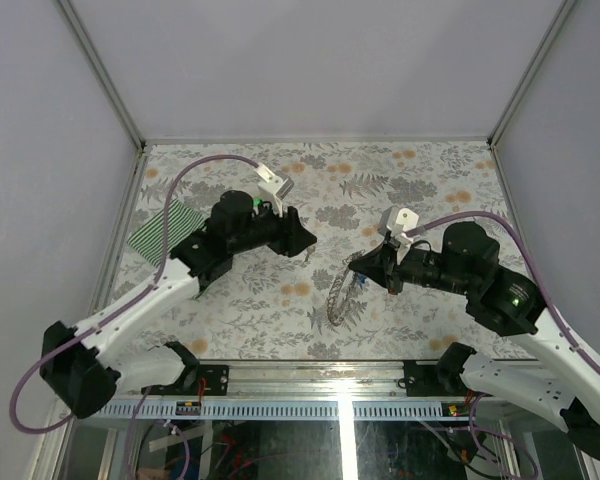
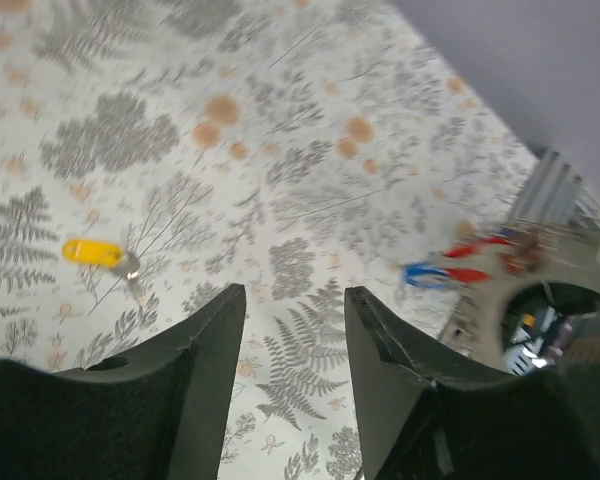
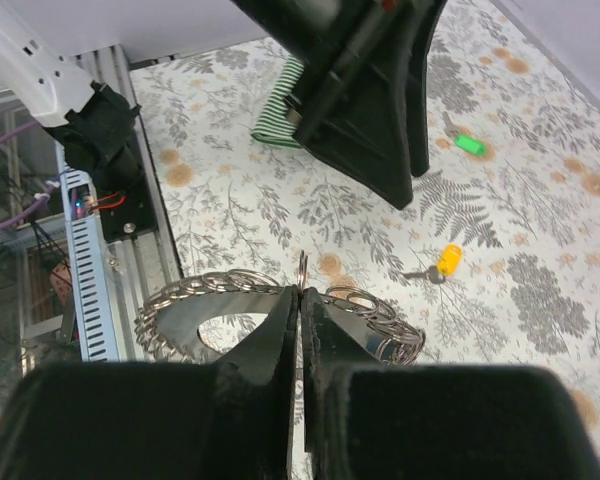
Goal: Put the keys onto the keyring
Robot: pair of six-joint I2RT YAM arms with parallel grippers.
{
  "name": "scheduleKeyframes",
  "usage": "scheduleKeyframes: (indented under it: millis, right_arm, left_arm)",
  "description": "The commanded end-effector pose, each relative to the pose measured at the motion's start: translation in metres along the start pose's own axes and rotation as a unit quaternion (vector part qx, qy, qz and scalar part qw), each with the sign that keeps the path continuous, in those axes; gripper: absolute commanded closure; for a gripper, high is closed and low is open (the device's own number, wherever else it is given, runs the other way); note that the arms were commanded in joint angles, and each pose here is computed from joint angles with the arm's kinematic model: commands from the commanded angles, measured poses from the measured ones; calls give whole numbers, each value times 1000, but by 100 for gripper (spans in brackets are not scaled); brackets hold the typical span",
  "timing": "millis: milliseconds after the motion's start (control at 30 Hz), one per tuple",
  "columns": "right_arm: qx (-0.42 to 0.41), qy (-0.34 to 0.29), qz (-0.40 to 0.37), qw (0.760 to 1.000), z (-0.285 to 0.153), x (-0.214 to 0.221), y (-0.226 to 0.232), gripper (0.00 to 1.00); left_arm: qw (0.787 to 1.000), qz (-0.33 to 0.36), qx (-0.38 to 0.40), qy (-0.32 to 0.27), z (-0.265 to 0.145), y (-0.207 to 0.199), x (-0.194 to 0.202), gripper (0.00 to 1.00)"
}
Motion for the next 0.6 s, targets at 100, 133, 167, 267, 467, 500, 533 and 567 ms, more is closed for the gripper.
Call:
scheduleKeyframes:
  millis: [100, 133, 167, 267, 467, 500, 533, 567]
  right_arm:
    - [52, -19, 13, 998, -9, -7, -10, 100]
    - [51, -17, 16, 998, -9, -6, -10, 100]
    - [49, -19, 17, 998, -9, -6, -9, 100]
    - [48, -20, 21, 998, -10, -6, -7, 100]
    - [46, -22, 24, 998, -12, -5, -5, 100]
    - [46, -21, 24, 998, -12, -4, -5, 100]
    - [46, -21, 24, 998, -12, -3, -5, 100]
    - [47, -22, 24, 998, -13, -3, -5, 100]
  left_arm:
    - [989, -63, -132, 21, 60, 87, 35, 54]
    - [987, -63, -141, 32, 67, 95, 40, 54]
    - [986, -60, -148, 43, 74, 103, 45, 54]
    - [983, -63, -159, 69, 89, 126, 54, 53]
    - [977, -95, -158, 108, 105, 172, 62, 52]
    - [976, -99, -156, 114, 107, 178, 64, 52]
    - [975, -101, -156, 118, 109, 183, 64, 52]
    - [975, -101, -156, 124, 111, 187, 66, 52]
Point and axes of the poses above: each gripper's point midway between its finger pads, its own z axis out along the fingers, its own y axis along the line the jaws close on, x = y × z, the point moved 3 cm from there along -z, back along the fingers, and after that the axes turned 12 degrees about -z, right-handed, at the moved point
